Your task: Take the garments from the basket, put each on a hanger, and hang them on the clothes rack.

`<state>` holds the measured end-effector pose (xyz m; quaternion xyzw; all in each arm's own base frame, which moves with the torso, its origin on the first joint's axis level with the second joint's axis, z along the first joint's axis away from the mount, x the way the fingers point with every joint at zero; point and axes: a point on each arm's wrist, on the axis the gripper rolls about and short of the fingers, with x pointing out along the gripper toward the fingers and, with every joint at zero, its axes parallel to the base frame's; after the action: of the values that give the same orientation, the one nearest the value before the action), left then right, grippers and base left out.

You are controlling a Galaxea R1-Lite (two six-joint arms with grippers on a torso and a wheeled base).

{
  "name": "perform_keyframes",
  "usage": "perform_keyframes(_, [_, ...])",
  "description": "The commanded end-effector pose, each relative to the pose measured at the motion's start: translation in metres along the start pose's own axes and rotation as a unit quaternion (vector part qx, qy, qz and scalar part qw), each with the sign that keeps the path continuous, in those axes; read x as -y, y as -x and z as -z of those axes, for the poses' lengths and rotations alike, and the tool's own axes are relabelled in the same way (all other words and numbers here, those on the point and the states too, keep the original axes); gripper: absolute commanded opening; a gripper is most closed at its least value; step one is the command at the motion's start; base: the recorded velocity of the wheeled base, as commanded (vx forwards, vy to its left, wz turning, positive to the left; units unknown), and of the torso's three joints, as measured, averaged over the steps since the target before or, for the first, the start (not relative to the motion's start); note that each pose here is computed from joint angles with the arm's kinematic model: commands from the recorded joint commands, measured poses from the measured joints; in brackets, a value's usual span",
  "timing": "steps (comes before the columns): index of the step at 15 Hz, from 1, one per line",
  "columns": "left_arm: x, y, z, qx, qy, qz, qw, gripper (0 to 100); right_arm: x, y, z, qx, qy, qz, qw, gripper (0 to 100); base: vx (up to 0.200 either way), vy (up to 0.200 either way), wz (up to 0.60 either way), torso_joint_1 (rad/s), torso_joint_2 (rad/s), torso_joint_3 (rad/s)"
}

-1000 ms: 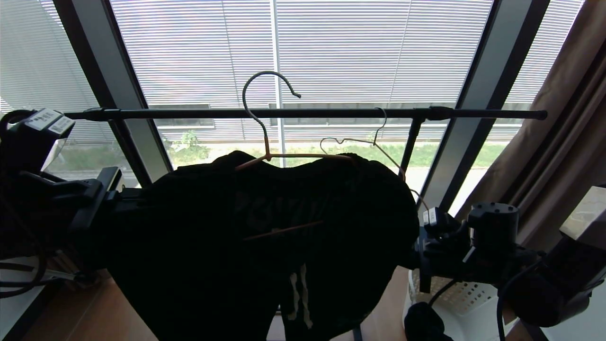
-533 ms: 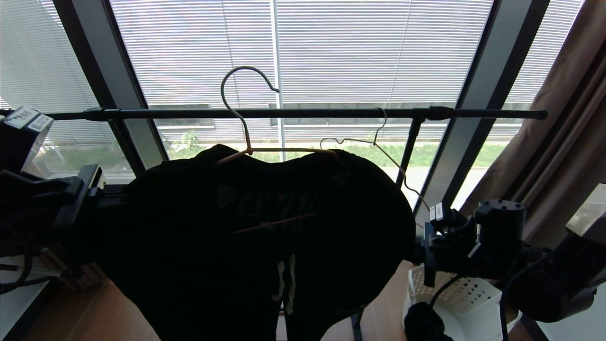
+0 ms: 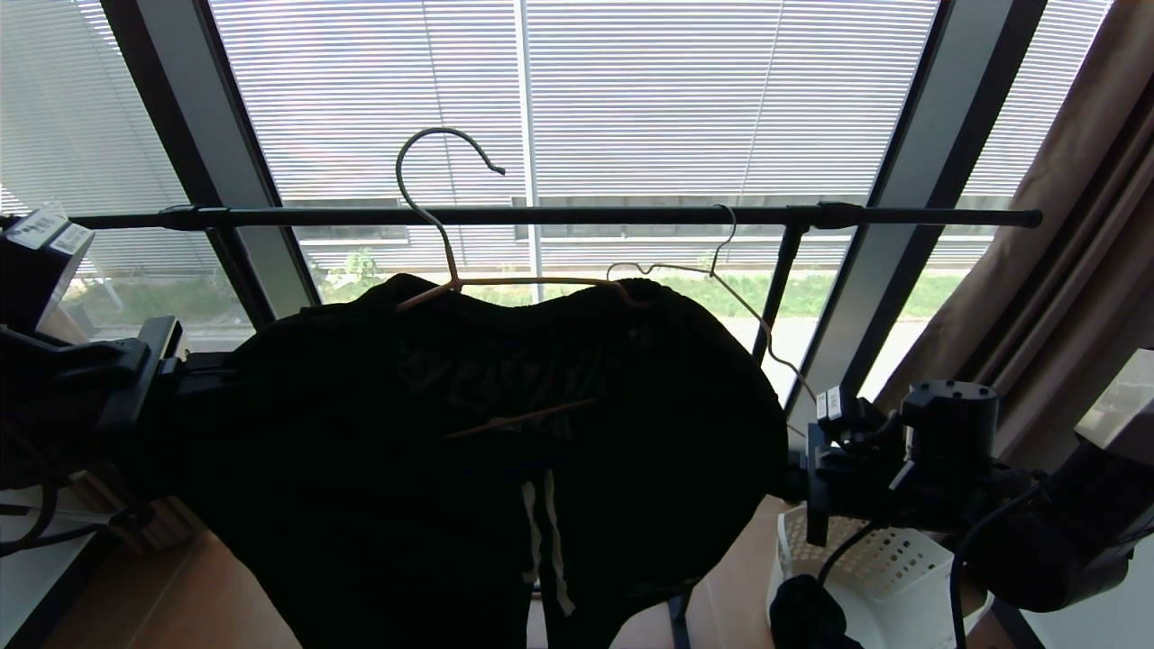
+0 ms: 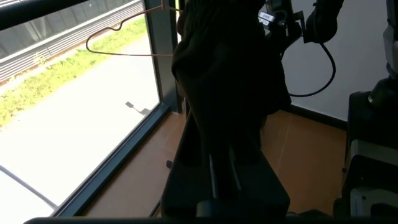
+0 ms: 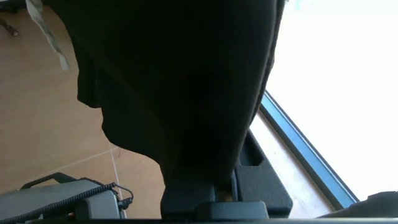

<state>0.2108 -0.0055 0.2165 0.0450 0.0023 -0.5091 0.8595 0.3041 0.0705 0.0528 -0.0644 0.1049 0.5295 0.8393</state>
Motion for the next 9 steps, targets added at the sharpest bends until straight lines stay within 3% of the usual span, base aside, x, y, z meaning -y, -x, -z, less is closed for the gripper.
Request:
perform_keyframes(1, [0.000, 0.000, 0.003, -0.002, 0.004, 0.000, 1.0000, 0, -0.002, -0.001, 0.000, -0.001, -0.001, -0.003, 1.0000, 0, 0.000, 0.000, 0.00, 0.000, 0.00, 0.000])
perform_keyframes(4, [-0.001, -0.001, 0.005, -0.004, 0.009, 0.001, 1.0000, 0, -0.011, -0.004, 0.001, -0.007, 0.008, -0.013, 0.9999, 0, 0.000, 0.000, 0.00, 0.000, 0.00, 0.000])
perform_keyframes(5, [-0.002, -0.001, 0.005, -0.005, 0.010, 0.000, 0.9999, 0, -0.013, -0.005, 0.000, -0.006, 0.015, -0.017, 0.9997, 100, 0.000, 0.000, 0.00, 0.000, 0.00, 0.000])
perform_keyframes(7, [-0.003, 0.001, 0.005, -0.005, 0.010, -0.005, 0.9999, 0, -0.017, -0.005, -0.001, -0.007, 0.034, -0.022, 0.9992, 100, 0.000, 0.000, 0.00, 0.000, 0.00, 0.000])
perform_keyframes(9, [-0.006, 0.007, 0.004, -0.005, 0.008, -0.023, 0.9997, 0, -0.019, -0.004, 0.003, -0.010, 0.076, -0.024, 0.9968, 100, 0.000, 0.000, 0.00, 0.000, 0.00, 0.000])
